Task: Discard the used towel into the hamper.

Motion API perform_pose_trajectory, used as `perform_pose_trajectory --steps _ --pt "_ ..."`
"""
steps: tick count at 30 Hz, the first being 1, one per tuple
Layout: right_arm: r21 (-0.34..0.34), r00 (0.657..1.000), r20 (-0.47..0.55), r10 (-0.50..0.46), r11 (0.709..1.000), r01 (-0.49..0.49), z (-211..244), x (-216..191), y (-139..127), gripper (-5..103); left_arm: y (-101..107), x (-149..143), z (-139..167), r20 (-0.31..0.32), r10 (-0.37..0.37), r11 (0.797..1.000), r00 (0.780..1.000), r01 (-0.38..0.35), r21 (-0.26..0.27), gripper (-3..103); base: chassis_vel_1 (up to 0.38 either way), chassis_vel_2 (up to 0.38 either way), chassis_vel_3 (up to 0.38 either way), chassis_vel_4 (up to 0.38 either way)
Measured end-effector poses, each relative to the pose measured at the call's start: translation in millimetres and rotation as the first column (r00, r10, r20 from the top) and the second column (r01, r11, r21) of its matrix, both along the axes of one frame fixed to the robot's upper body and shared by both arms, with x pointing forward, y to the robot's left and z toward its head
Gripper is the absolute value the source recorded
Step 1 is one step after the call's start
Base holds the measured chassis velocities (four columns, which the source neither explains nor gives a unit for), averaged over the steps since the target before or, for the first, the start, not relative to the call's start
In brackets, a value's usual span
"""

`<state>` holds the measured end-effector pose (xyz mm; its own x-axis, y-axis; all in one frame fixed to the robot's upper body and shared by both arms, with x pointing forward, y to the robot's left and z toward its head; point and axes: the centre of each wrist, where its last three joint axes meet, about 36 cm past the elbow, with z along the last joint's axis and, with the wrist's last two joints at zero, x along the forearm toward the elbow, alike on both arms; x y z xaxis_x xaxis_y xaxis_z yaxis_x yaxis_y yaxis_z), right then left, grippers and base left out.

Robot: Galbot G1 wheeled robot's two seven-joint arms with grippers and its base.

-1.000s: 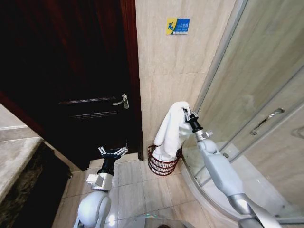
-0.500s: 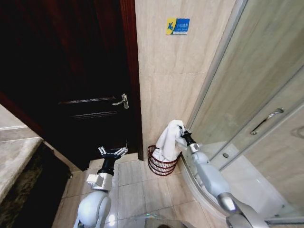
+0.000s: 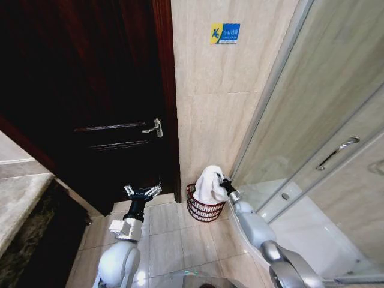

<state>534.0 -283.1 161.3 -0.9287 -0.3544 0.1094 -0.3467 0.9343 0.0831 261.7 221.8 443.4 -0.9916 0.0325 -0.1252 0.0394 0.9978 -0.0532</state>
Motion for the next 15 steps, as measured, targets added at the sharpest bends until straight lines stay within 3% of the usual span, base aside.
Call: perform_pose_trajectory --steps 6,15 --pt "-0.011 0.988 -0.151 -0.021 1.0 0.019 -18 -14 0 12 0 0 0 0.0 0.0 1.0 1.0 0.0 0.0 100 0.0 0.0 0.0 0.0" --pt "-0.043 0.983 -0.182 -0.018 0.999 0.01 -16 -19 -8 12 0 0 0 0.0 0.0 1.0 1.0 0.0 0.0 100 0.0 0.0 0.0 0.0"
